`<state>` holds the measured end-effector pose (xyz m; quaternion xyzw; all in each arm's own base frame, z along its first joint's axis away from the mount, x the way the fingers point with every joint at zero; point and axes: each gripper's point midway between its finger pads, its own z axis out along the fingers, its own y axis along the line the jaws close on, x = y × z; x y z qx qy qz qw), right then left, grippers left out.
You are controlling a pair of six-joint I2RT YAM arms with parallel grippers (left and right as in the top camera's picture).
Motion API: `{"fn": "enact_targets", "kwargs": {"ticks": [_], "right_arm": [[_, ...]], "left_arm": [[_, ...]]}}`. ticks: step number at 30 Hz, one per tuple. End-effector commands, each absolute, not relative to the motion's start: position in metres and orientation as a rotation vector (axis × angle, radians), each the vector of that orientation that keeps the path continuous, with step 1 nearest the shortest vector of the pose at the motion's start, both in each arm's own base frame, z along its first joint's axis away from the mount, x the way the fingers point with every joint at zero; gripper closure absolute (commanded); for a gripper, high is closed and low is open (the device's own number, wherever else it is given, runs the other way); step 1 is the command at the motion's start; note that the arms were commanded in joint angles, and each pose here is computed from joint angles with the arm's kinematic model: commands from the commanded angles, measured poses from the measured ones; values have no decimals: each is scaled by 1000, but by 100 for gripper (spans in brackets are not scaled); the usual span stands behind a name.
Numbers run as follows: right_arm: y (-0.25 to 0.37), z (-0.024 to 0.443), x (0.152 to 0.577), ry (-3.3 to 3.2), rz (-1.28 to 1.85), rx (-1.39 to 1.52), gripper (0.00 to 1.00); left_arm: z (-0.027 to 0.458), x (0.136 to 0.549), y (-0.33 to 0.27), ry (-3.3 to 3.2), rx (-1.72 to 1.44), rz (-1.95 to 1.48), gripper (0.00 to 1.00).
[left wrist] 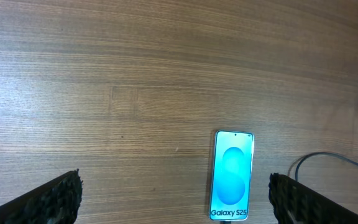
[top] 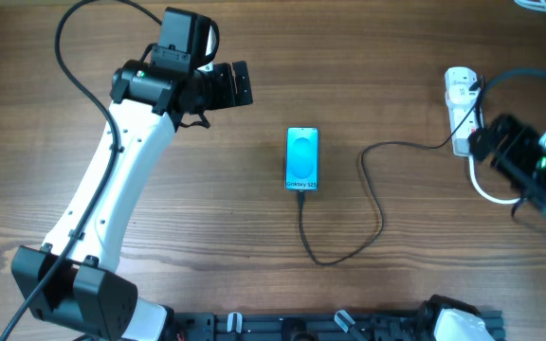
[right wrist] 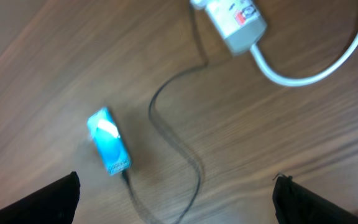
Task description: Plug charger to phone and switch on socket
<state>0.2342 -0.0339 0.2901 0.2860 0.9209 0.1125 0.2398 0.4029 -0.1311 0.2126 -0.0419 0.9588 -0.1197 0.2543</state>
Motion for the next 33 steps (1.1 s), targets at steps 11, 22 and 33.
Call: {"fn": "enact_targets", "kwargs": {"ticks": [11, 22, 33], "right_arm": [[-17, 303, 213, 2459, 405, 866, 0], [-27, 276, 235, 2573, 376, 937, 0], [-35, 307, 233, 2413, 162, 749, 0]], "left_arm": [[210, 405, -129, 2607, -115, -305, 0], [210, 405, -129, 2607, -115, -305, 0], [210, 405, -129, 2607, -115, -305, 0]]}}
